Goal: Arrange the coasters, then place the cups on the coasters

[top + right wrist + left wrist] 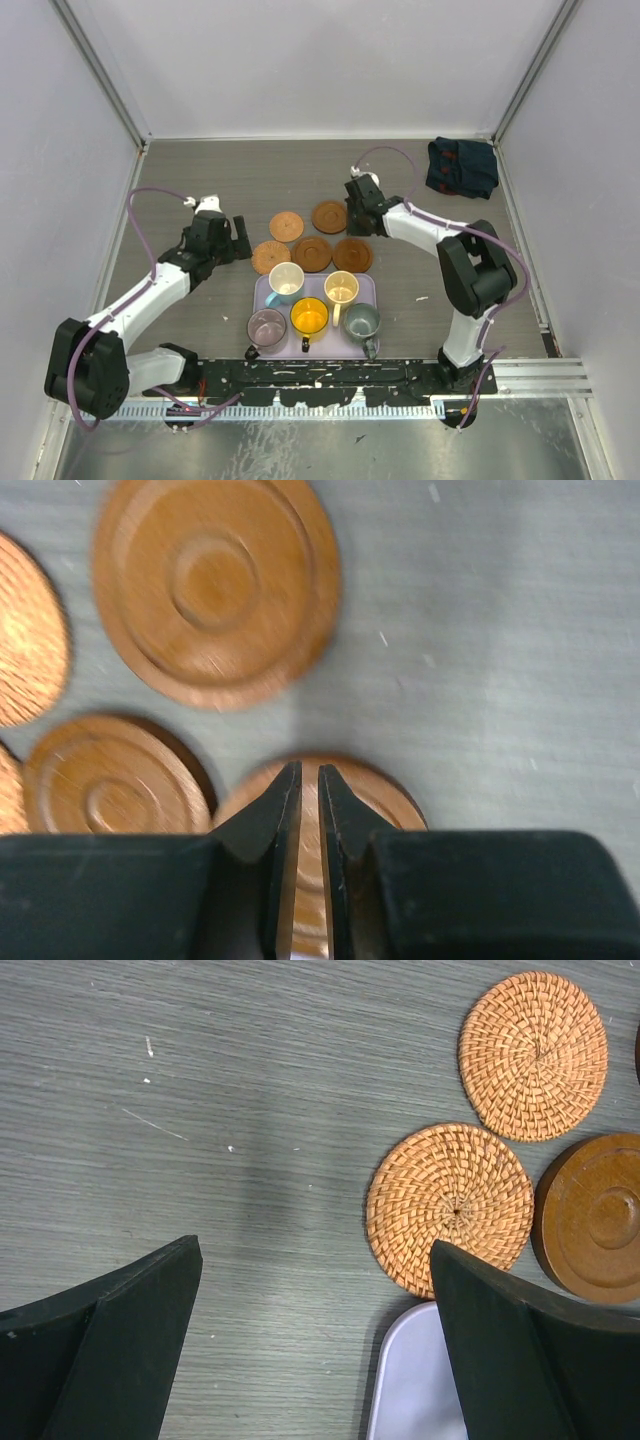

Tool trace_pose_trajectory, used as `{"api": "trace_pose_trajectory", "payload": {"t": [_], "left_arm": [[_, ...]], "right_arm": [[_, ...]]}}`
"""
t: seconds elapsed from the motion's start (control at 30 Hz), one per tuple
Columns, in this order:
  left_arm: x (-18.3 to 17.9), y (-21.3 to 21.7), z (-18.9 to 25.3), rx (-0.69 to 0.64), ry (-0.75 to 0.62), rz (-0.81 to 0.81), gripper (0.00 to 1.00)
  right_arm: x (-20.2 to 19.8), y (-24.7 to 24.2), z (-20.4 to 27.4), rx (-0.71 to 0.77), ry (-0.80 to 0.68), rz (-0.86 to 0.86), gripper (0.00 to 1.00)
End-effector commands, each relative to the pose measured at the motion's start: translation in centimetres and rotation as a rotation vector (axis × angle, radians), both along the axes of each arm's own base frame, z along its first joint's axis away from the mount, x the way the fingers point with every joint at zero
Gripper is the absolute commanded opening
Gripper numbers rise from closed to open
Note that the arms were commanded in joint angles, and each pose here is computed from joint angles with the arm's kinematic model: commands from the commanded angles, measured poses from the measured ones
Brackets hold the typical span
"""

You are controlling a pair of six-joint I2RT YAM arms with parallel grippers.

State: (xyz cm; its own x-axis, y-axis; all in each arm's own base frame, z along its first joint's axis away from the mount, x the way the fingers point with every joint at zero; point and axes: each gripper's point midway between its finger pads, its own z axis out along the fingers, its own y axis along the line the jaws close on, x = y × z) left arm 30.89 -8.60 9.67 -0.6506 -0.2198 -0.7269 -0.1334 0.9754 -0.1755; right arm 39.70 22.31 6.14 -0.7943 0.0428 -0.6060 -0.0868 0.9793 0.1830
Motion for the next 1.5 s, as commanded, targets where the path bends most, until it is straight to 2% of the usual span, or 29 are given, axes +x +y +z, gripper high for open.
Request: {"api": "trace_pose_trajectory", "payload": {"t": [0.0,0.2,0.5,0.87,1.13,1.47], "left_arm": [[0.9,-0.1,1.7,-0.014,-0.081,0.007,0.98],[1.0,-0.3,1.7,-0.027,-0.080,0.003,0.98],[1.2,-1.5,1.6,-0.065,-0.079,-0.042,0.98],[1.5,-2.3,1.6,-0.079,-0.087,-0.085,0.98],[2.1,-2.4,2.0,-0.075,-0.104,-0.093,0.98],[3.1,-3.0,2.0,-0.080,-0.112,-0.109,0.98]], "right_arm": [[-2.7,-2.5,1.7,-0.017,-0.013,-0.075,0.19],[-5.5,-3.1,0.0,0.009,0.054,-0.081,0.20],[-6.7,-0.8,-1.8,0.108,0.121,-0.007,0.21],[-6.2,-6.1,-6.4,-0.136,0.245,-0.192,0.27],[-3.5,-11.6,-6.8,-0.206,0.231,-0.357,0.28],[2.8,-15.4,-5.7,-0.224,0.161,-0.464,0.28]]}}
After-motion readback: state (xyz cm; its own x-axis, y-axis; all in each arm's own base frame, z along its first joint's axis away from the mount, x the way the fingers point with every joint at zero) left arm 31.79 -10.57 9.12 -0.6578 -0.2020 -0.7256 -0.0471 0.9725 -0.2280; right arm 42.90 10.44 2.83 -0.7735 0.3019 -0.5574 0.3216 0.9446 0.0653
